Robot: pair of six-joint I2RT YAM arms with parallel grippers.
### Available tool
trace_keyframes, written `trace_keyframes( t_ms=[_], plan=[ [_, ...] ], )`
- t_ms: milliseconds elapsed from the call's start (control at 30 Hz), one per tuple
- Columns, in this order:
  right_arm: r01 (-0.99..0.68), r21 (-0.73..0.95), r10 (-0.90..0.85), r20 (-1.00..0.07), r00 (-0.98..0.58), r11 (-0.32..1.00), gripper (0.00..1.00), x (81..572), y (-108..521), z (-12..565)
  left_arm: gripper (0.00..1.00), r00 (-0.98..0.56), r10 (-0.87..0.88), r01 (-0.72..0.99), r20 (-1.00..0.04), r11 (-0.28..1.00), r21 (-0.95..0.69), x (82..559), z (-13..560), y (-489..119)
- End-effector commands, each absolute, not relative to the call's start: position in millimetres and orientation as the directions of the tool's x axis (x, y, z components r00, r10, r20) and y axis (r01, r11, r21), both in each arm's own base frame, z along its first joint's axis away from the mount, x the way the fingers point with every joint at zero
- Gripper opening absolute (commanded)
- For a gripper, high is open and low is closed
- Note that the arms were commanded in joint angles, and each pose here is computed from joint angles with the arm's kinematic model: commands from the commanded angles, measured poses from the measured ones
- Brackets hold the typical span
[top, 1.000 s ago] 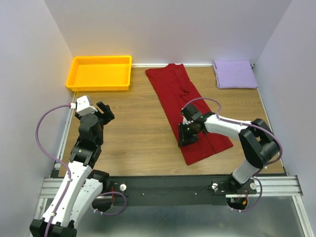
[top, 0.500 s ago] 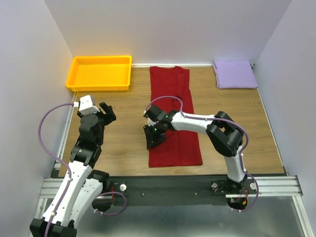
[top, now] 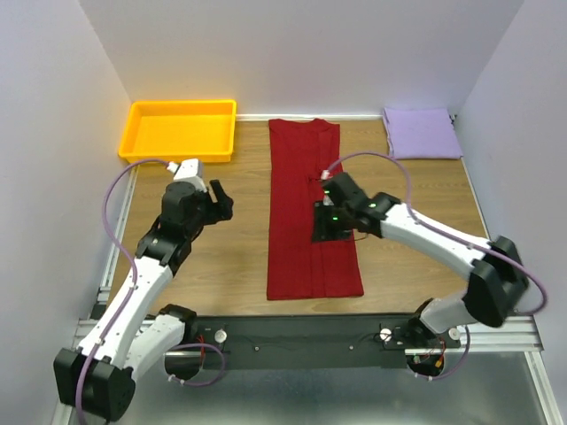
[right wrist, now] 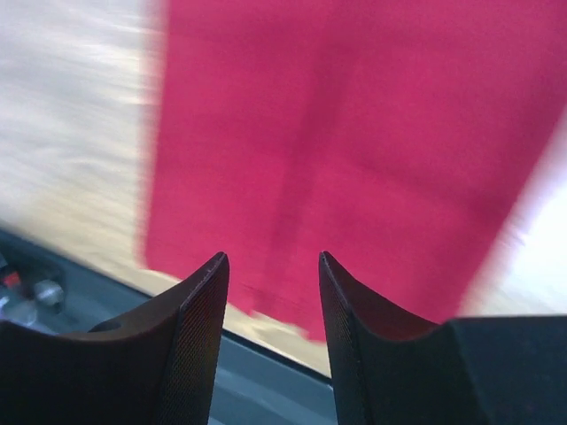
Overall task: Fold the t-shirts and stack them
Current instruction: Fold the tshirt
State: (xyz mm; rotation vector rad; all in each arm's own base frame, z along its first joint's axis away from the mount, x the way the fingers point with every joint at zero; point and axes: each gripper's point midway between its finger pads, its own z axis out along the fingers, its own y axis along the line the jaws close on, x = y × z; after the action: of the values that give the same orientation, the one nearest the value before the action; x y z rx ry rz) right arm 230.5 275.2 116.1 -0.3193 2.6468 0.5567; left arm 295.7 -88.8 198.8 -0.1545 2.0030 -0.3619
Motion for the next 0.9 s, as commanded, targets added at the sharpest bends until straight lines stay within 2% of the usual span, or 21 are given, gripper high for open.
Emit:
trace_keyframes(
  t_ms=[0, 133, 300, 533, 867],
  plan=[
    [-0.137, 0.209, -0.054, -0.362, -0.931, 0.968, 0.54, 206.8, 204.6, 89.6, 0.77, -0.647, -0.207, 0.155, -0.734, 0.907, -0.392, 260.8, 183.4, -137.8],
    [-0.036, 0.155, 0.018, -0.328, -0.944, 0.987, 0.59, 178.2, 159.1, 75.2, 0.77, -0.771, -0.121, 0.178, -0.625, 0.901, -0.394, 233.7, 153.7, -168.4],
    [0.033, 0.108, 0.059, -0.252, -0.966, 0.994, 0.61, 156.3, 132.4, 54.5, 0.77, -0.858, -0.064, 0.178, -0.510, 0.894, -0.411, 202.7, 119.0, -194.5],
    [0.004, 0.143, 0.022, -0.123, -0.992, 0.990, 0.54, 136.0, 141.5, 31.0, 0.72, -0.906, -0.016, 0.168, -0.424, 0.904, -0.394, 182.4, 91.5, -203.5],
    [0.014, 0.088, 0.019, -0.052, -0.998, 0.996, 0.46, 129.9, 137.2, 8.8, 0.73, -0.937, 0.059, 0.196, -0.345, 0.905, -0.378, 162.6, 70.9, -211.6]
  ],
)
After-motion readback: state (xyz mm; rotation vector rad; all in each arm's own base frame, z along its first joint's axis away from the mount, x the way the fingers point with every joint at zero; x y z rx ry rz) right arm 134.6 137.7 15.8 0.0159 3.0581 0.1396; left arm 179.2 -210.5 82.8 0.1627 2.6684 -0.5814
